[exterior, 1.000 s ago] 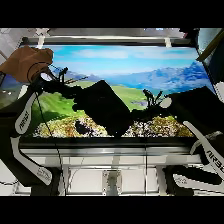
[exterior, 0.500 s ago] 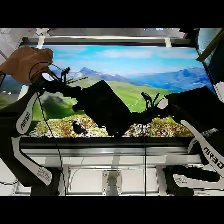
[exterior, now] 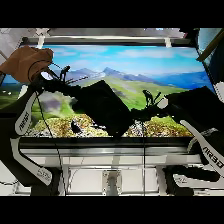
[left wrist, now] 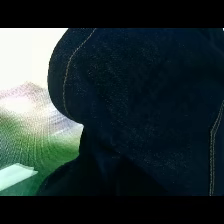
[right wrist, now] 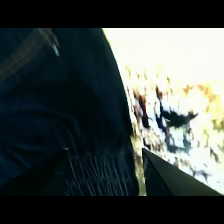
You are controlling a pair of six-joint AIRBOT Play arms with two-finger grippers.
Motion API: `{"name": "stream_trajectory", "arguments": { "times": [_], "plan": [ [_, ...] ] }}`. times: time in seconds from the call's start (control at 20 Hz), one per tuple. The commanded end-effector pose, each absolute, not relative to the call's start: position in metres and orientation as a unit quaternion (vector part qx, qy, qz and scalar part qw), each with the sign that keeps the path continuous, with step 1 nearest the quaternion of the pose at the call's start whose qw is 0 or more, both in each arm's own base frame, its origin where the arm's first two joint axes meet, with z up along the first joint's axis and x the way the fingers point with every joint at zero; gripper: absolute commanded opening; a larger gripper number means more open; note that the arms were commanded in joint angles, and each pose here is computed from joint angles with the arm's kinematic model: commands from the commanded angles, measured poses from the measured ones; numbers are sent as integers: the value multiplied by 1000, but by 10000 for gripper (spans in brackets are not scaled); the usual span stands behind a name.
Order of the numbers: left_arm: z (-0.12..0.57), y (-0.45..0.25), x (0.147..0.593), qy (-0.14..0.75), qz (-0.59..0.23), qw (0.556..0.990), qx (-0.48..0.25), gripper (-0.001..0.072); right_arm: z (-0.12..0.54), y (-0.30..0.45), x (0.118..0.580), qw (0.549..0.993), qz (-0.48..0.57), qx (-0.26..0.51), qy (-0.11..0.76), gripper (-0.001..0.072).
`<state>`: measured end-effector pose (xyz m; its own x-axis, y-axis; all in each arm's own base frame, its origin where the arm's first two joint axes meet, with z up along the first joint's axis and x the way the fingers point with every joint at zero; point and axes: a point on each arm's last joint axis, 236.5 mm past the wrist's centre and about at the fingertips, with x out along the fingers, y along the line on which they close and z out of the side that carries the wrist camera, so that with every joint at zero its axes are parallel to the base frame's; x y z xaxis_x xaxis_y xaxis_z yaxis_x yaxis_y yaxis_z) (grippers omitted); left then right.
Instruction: Fold the clothes and pants, and hang the long-sleeved shirts on hangers.
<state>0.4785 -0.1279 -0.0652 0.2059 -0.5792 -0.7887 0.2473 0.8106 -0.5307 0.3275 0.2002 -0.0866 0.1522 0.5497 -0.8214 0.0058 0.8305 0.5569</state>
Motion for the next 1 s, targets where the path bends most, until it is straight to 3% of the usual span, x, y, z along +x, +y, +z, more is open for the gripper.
{"name": "stream_trajectory", "arguments": {
  "times": [0.0,0.15,0.25,0.3,0.35,0.6,0.8,0.95],
  "plan": [
    [-63,-128,479,567,-271,764,-145,32,-90,209,331,718,188,249,621,512],
    [-63,-128,479,567,-272,764,-145,32,-94,210,322,705,197,243,636,502],
    [-63,-128,479,567,-272,764,-145,32,-94,210,323,707,199,241,635,298],
    [-63,-128,479,567,-271,764,-145,32,-94,211,322,706,199,241,635,140],
    [-62,-127,479,566,-271,765,-144,32,-92,211,321,705,202,242,636,29],
    [6,-100,487,512,-262,807,-136,31,-17,222,333,737,257,228,582,24],
    [132,-85,456,421,-269,861,-98,31,148,232,347,813,341,198,428,24],
    [230,-91,408,330,-277,901,-51,31,298,227,322,864,391,167,269,23]
  ]
}}
